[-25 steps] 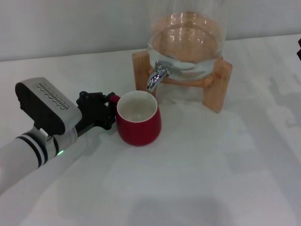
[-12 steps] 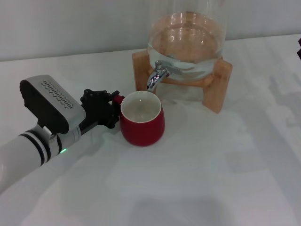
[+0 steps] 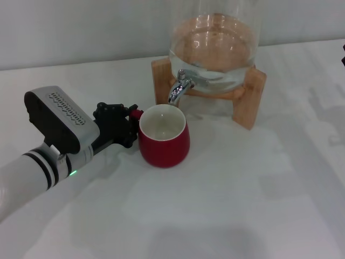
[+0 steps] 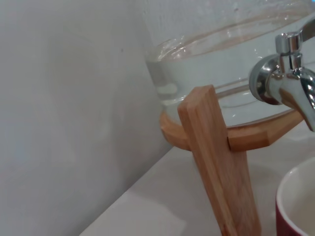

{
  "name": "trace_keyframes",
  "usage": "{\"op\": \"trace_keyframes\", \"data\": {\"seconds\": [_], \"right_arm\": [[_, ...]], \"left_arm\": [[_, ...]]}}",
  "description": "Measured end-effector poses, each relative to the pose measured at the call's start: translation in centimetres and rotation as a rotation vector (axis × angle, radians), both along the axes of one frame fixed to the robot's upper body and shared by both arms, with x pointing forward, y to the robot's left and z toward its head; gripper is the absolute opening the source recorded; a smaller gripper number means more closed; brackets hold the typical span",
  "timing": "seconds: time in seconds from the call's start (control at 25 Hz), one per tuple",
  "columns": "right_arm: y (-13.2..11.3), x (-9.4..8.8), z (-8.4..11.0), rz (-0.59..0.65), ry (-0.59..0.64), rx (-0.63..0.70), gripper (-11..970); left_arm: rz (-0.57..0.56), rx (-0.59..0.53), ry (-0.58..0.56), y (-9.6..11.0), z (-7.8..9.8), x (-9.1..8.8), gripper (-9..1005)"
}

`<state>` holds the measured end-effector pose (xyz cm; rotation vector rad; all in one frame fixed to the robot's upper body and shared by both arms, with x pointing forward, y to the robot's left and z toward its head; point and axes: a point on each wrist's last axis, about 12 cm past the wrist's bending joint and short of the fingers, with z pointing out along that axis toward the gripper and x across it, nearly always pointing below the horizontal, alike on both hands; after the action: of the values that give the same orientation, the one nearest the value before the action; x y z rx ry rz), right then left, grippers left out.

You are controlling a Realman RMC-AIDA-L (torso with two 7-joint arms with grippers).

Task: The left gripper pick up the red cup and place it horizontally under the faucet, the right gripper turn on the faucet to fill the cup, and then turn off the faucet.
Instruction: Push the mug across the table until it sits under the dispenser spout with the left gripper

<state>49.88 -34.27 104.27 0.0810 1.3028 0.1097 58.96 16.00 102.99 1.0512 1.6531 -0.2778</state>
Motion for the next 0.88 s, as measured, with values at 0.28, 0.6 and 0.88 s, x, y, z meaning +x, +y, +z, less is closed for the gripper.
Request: {"op": "trace_keyframes", "data": {"seconds": [0.28,0.6,0.88], "right_arm": [[0.00,-0.02,0.04,0.001,-0.004,0.000,725],[-0.01,-0.06,0.04,0.000,-0.005,0.000,725],[-0.05,-0.20,0.06,-0.001,-0.010,0.000,725]], "left_arm": [[0.008,-0.002,0.003,0.15,-0.14,-0.12,147],[0.010,-0.002,0.005,0.21,-0.21,-0.20,213],[0.011,-0.003,0.008,0.25,-0.27,-0.26,233]]}}
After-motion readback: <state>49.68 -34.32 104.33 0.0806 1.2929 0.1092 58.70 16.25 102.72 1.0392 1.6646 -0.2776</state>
